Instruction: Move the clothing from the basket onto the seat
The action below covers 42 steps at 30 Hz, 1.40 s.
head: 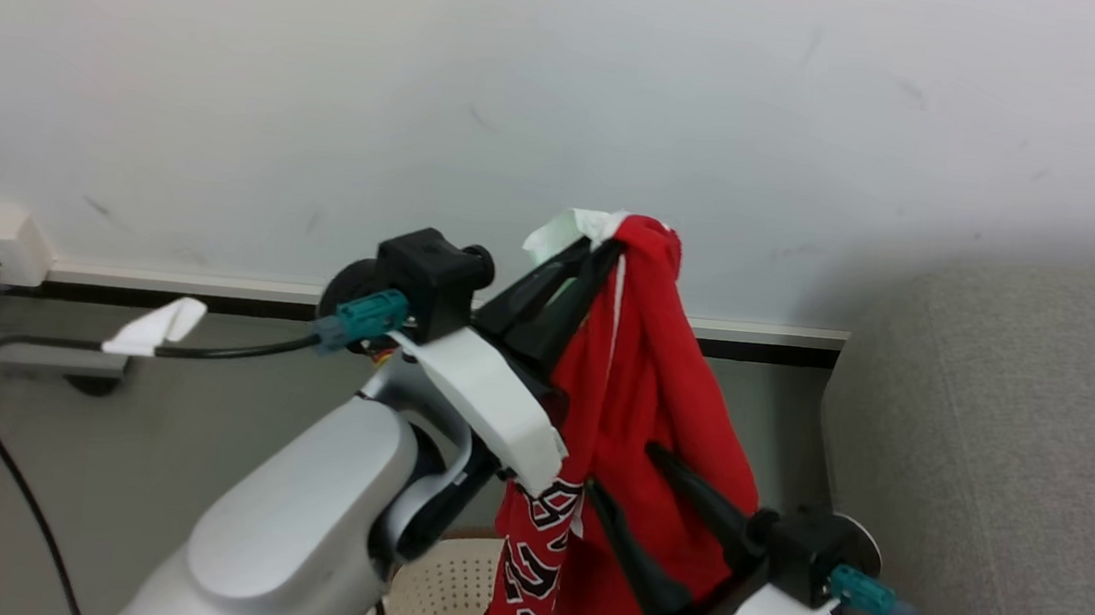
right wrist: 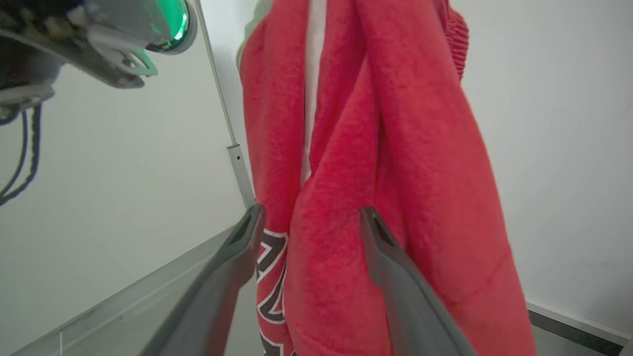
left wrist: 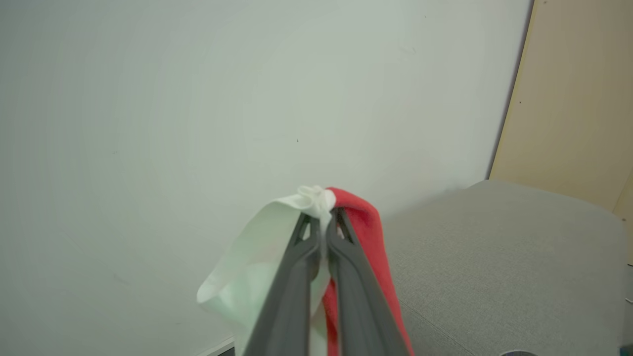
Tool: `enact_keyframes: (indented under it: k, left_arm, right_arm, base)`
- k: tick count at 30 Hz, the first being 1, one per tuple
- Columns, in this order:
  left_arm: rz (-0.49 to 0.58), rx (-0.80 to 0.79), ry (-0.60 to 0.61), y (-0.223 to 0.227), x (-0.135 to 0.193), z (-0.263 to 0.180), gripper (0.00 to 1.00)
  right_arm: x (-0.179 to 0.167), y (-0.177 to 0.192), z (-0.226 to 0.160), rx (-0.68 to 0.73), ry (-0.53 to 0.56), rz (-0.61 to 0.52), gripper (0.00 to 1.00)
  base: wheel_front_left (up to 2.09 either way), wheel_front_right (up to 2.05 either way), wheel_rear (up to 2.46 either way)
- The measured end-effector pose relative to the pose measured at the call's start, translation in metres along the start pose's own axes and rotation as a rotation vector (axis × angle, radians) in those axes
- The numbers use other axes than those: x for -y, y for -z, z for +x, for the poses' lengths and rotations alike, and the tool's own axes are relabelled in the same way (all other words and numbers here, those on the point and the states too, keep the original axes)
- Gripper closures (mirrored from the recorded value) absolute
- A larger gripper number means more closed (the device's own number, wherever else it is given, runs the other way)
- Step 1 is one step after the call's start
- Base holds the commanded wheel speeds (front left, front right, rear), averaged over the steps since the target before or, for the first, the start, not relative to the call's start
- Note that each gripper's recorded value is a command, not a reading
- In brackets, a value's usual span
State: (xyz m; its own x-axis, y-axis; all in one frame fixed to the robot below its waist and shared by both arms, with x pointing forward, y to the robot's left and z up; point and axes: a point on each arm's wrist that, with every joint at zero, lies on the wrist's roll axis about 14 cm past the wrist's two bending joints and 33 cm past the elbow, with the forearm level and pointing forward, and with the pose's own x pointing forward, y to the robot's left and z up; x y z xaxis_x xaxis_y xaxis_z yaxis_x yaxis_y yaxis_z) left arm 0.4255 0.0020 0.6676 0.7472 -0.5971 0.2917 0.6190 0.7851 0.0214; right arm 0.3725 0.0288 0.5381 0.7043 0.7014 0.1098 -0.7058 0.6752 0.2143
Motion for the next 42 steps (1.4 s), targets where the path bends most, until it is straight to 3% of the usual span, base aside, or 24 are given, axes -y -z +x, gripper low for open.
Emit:
enact_keyframes:
  k: [10,32,33,34,35,42]
  left_arm:
    - [-0.002,-0.022,0.021,0.003,0.010,-0.005,1.00]
    - [-0.007,-0.051,0.008,0.011,0.009,-0.010,1.00]
    - [-0.007,-0.052,0.004,0.012,0.008,-0.010,1.00]
    - [-0.007,-0.055,0.001,0.013,0.007,-0.010,1.00]
    - [-0.007,-0.057,-0.002,0.013,0.006,-0.010,1.00]
    - [0.001,-0.069,-0.047,0.019,-0.009,-0.012,1.00]
  right_arm:
    - [-0.010,0.014,0.030,-0.066,-0.050,0.033,0.00]
    - [0.000,0.026,0.075,-0.153,-0.046,0.017,0.00]
    - [0.000,0.026,0.075,-0.154,-0.046,0.018,0.43]
    - [-0.001,0.026,0.075,-0.154,-0.046,0.018,0.75]
    - [-0.001,0.026,0.075,-0.154,-0.047,0.018,1.00]
    - [-0.006,0.024,0.073,-0.147,-0.058,0.025,1.00]
  base:
    - [0.00,0.00,0.00]
    - [0.00,0.00,0.00]
    - [0.00,0.00,0.00]
    - [0.00,0.00,0.00]
    - [0.00,0.00,0.00]
    - [0.00,0.00,0.00]
